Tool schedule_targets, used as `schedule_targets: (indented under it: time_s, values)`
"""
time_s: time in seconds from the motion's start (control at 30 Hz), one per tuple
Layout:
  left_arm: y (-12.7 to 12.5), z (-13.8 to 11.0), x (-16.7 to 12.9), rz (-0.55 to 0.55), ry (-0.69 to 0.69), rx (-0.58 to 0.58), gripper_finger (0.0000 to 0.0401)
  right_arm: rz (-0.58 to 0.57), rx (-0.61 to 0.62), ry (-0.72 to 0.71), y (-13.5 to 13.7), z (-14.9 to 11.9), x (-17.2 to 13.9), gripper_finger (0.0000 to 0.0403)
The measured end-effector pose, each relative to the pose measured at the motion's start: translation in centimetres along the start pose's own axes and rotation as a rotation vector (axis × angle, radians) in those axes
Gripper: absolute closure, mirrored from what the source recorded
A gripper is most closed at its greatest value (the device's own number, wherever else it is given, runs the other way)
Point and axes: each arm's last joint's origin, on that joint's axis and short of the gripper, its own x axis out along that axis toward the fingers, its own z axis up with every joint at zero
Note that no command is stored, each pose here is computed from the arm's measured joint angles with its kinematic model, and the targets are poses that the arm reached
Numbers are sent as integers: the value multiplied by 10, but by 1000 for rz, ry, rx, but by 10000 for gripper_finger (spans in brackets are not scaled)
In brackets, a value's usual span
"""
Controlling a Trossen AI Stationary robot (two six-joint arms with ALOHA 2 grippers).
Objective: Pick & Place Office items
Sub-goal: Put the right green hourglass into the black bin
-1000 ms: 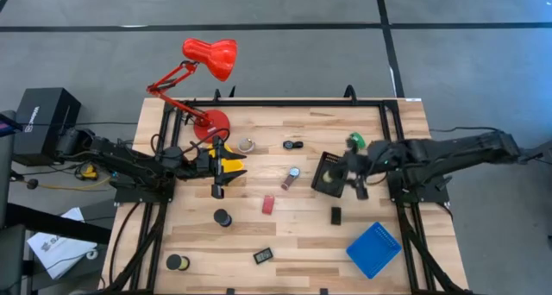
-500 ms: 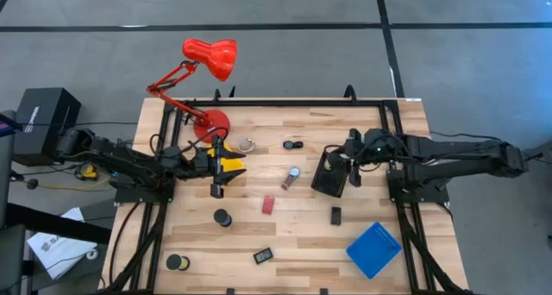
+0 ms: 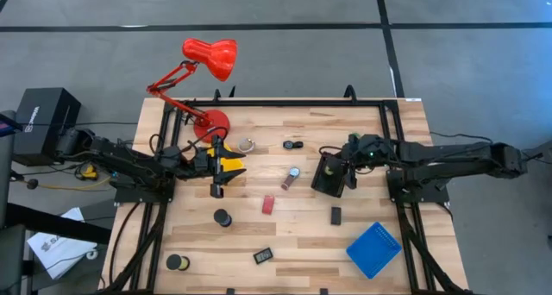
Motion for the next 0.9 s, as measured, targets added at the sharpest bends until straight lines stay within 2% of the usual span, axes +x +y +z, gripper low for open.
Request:
schedule_targets:
  time_s: [0.13,0.3,0.37,0.5,0.6,0.77,0.9]
  values:
    - [0,1,0,1,-7,-1,211,-15,6,-57,-3,2,1,200]
    - [0,1,0,1,-8,-2,211,-45,48,-24,-10,-14,5,179]
    - [0,1,0,1,-12,-2,211,-53,78,-23,-12,-20,7,185]
    - [0,1,0,1,-13,-2,211,-40,85,-109,-12,-18,8,201]
    - [0,1,0,1,-15,-3,211,-43,80,-96,-13,-21,8,200]
    - [0,2,0,2,-16,-3,211,-46,89,-81,-13,-24,9,168]
    - [0,2,0,2,-22,-4,211,-50,90,-83,-13,-24,9,171]
